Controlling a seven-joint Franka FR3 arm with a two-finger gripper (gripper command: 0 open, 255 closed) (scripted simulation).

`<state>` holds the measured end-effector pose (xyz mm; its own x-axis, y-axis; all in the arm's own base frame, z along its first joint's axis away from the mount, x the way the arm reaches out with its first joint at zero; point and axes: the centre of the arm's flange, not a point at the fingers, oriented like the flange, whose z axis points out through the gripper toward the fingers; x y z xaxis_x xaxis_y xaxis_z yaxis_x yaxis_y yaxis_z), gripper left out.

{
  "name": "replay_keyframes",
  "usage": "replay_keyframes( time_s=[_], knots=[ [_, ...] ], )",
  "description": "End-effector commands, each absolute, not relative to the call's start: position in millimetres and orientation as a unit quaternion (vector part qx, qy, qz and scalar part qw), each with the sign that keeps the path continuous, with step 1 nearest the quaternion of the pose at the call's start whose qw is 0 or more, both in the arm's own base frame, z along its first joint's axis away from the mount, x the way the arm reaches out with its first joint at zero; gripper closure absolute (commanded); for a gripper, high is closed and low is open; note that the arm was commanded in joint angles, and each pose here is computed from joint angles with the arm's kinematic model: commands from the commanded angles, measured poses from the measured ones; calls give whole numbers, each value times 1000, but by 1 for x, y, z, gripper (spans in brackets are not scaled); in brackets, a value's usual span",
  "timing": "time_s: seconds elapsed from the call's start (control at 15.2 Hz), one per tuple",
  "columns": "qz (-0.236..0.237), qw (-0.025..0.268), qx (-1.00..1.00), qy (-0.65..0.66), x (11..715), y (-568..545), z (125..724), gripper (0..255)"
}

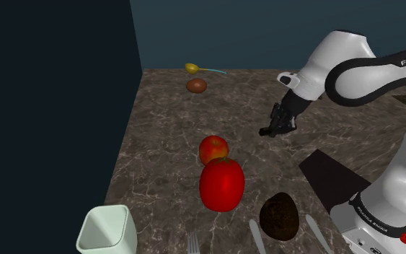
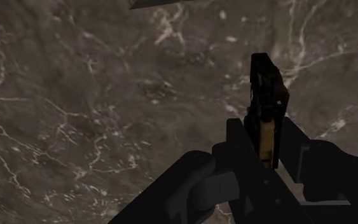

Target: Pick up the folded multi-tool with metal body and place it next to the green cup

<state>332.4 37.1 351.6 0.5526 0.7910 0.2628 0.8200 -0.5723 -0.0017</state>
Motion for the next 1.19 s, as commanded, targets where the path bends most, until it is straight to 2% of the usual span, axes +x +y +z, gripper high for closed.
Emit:
replay_keyframes(
  time_s=[0.0,1.12],
  knots=[
    [-117,62,-879,-458,332,38,363,255],
    [-117,62,-879,-458,332,38,453,255]
  ],
)
